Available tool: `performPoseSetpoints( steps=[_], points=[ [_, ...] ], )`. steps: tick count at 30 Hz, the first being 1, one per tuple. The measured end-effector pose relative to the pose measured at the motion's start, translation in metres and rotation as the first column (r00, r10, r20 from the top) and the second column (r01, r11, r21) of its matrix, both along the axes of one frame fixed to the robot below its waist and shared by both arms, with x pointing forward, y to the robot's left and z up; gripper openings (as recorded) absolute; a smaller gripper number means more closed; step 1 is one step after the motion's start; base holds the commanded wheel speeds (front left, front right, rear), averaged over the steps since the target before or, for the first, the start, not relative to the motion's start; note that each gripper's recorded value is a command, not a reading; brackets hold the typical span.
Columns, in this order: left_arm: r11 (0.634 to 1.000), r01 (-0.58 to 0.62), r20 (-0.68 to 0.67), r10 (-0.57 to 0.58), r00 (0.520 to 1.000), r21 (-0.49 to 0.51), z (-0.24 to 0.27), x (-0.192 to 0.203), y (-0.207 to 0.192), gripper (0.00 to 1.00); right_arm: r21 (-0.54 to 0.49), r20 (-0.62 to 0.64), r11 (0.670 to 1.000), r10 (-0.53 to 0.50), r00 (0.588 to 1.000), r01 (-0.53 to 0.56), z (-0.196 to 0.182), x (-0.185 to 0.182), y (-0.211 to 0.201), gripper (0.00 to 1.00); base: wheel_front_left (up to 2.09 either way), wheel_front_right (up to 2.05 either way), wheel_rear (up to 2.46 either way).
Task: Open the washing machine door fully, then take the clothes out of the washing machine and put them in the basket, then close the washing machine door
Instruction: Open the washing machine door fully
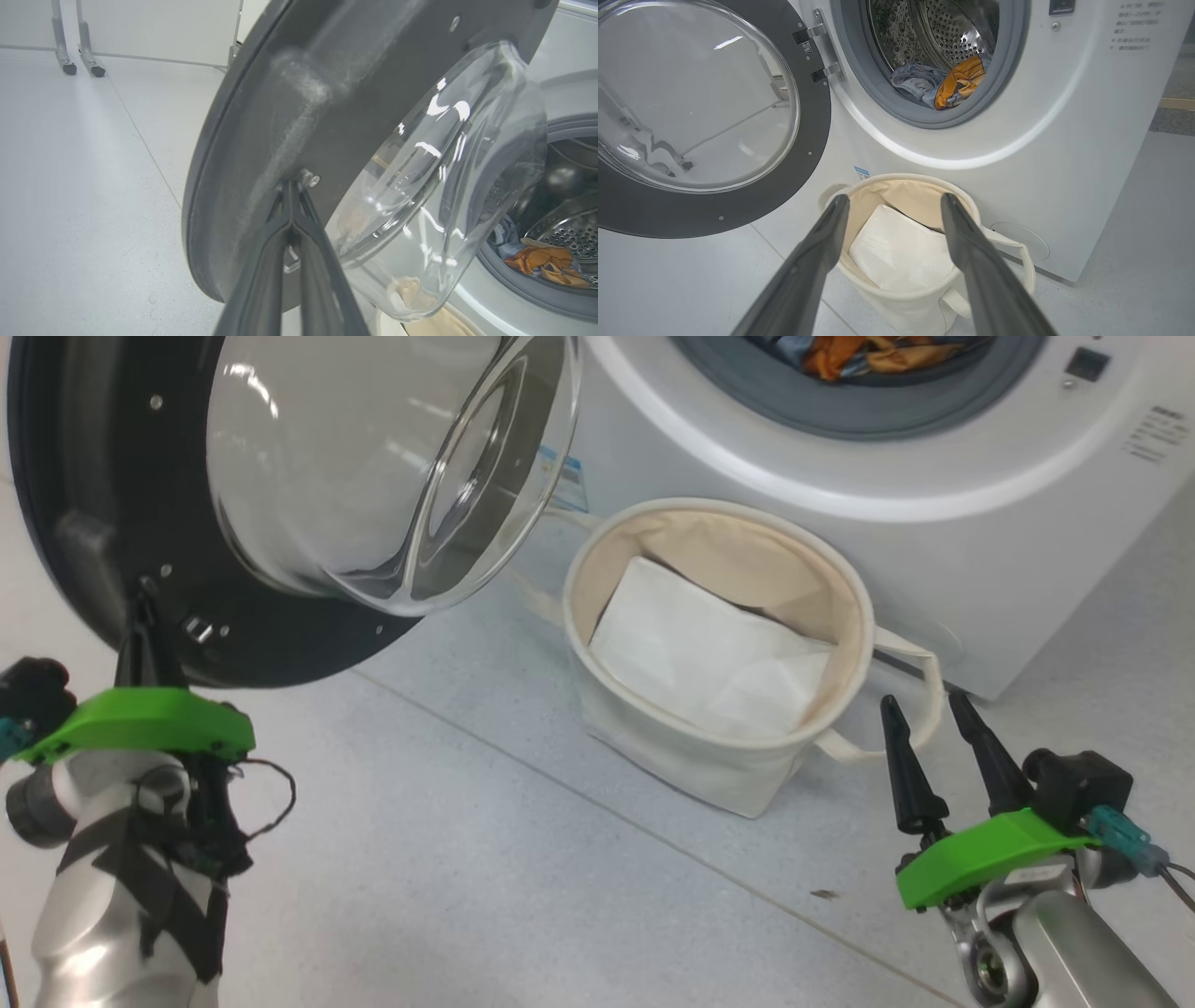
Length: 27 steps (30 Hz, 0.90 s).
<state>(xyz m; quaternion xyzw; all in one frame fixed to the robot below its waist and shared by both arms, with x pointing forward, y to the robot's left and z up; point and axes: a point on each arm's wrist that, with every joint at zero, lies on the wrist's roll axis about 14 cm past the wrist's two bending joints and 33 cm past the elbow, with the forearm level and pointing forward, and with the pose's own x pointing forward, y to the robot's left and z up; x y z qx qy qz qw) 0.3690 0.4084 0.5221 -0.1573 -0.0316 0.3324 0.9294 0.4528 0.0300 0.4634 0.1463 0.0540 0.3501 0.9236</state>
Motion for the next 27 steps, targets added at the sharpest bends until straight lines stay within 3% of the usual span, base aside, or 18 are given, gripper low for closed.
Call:
performPoseSetpoints(
  steps=[10,11,20,27],
  points=[
    [0.999,0.001,0.009,-0.001,1.0,-0.037,-0.001,-0.006,0.007,0.0,-0.001,0.027,0.999,0.033,0.999,-0.033,0.011,-0.005,0.011,1.0,0.0,0.0,0.0],
    [0.999,0.019,0.008,-0.019,1.0,-0.035,-0.001,-0.004,0.004,0.99,-0.001,0.028,0.999,0.032,0.999,-0.032,0.012,-0.006,0.011,1.0,0.0,0.0,0.0],
    [0.991,0.136,0.068,-0.135,0.988,-0.006,0.01,0.009,-0.033,1.0,0.007,0.073,0.998,-0.062,0.995,0.061,0.037,-0.016,-0.018,1.0,0.0,0.0,0.0],
    [0.94,0.339,0.061,-0.341,0.938,0.045,-0.004,0.014,-0.094,1.0,0.001,0.09,0.984,-0.179,0.98,0.179,0.047,-0.032,-0.064,1.0,0.0,0.0,0.0]
  ],
)
